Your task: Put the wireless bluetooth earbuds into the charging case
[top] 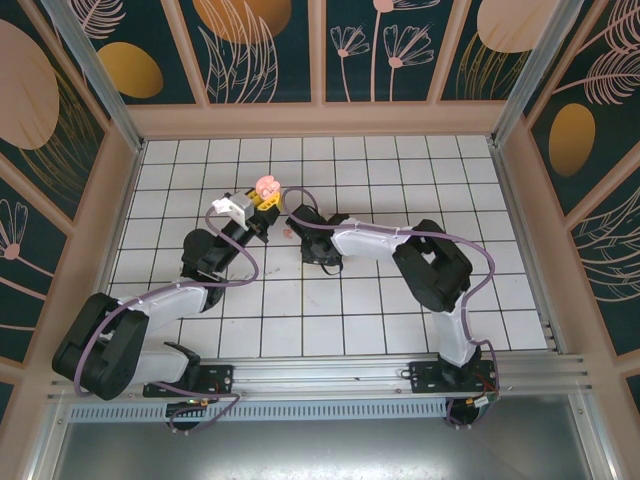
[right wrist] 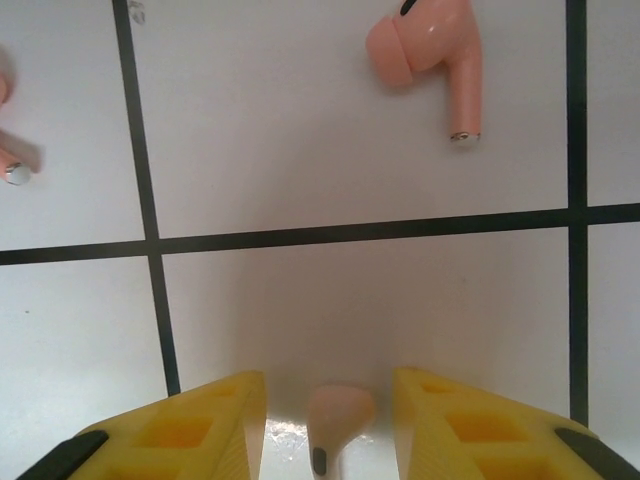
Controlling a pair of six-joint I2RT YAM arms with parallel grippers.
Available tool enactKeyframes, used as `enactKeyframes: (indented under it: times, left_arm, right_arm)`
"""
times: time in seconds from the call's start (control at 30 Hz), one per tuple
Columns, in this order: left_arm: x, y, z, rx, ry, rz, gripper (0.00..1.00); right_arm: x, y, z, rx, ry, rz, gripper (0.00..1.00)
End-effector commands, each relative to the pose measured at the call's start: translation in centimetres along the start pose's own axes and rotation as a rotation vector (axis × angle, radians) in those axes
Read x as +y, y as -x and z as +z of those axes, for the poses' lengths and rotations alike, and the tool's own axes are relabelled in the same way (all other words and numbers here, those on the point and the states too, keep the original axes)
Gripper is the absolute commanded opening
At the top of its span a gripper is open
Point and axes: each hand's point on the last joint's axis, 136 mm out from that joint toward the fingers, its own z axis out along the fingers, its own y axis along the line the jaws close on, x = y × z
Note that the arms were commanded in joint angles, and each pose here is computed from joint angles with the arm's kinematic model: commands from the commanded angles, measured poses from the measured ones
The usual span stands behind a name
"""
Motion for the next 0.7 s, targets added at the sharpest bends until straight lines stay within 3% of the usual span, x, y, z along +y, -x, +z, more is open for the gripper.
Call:
enactKeyframes:
  times: [0.0, 0.3, 0.67]
  left_arm:
    - [-0.14, 1.16, -0.02, -0.047, -0.015, -0.001, 0.0]
    - [-0.14, 0.97, 0.06, -0.042, -0.018, -0.004, 0.0]
    - [-0.12, 0.9, 0.11, -0.039, -0.018, -0.009, 0.0]
  right_arm:
    - [-0.71, -0.02, 0.85, 0.009, -0.036, 0.003, 0.37]
    - [-0.76, -0.21, 1.45, 0.019, -0.041, -0.001, 0.32]
    - [-0.53, -0.38, 0.99, 0.014, -0.041, -0.024, 0.19]
